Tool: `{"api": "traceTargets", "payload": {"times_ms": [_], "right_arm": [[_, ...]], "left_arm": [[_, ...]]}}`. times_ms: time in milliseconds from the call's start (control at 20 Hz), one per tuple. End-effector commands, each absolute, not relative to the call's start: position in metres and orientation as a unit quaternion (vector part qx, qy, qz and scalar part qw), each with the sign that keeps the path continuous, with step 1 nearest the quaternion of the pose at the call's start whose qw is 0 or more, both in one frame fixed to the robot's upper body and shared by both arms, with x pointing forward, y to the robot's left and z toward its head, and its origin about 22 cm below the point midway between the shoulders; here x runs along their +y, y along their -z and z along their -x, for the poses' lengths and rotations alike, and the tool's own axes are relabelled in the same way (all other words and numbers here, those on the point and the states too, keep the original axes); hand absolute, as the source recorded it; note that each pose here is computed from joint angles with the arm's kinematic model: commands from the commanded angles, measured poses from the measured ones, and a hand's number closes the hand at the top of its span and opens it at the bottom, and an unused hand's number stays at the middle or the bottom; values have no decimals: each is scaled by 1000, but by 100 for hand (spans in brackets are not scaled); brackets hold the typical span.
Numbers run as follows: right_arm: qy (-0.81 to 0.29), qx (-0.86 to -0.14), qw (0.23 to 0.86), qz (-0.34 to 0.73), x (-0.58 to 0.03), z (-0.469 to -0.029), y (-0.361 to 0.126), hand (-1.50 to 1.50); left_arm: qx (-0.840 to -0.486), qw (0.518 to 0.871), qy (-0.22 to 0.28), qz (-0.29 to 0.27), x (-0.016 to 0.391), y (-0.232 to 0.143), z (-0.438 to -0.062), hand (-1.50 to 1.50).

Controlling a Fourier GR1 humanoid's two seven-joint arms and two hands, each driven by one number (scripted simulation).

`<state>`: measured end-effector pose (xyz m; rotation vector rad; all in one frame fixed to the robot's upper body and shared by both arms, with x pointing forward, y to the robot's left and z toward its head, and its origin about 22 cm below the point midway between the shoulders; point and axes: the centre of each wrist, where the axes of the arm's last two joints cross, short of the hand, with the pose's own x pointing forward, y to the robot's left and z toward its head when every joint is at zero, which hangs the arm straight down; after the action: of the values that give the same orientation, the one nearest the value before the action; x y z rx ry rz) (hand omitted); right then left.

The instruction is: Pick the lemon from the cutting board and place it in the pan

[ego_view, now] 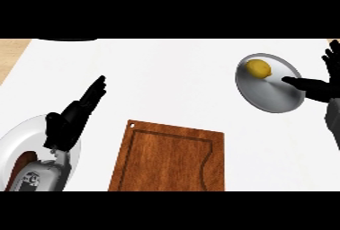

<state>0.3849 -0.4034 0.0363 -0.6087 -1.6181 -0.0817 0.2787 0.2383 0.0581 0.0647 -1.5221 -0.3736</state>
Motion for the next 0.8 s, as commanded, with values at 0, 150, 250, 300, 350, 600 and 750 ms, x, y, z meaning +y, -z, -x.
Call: {"api": "traceTargets", "payload": {"times_ms": [0, 150, 250, 300, 350, 600, 750], "right_arm": [[40, -742, 628, 230, -422, -356, -7, -150], [39, -770, 596, 225, -437, -337, 5, -150], [36, -776, 589, 223, -441, -340, -3, -150], [35, -778, 589, 218, -448, -323, 12, -150], [21, -774, 591, 225, -463, -319, 1, -150], [32, -775, 599, 199, -434, -307, 39, -150], [31, -779, 595, 195, -421, -300, 55, -150]], "left_arm": [[-688, 705, 170, -32, 238, -58, -273, 0], [-685, 711, 159, -34, 246, -52, -270, 0], [-682, 714, 157, -36, 241, -45, -278, 0], [-680, 714, 163, -33, 246, -62, -277, 0], [-684, 709, 167, -40, 249, -54, -273, 0], [-684, 713, 150, -33, 248, -59, -287, 0], [-682, 713, 157, -44, 270, -51, -278, 0]]}}
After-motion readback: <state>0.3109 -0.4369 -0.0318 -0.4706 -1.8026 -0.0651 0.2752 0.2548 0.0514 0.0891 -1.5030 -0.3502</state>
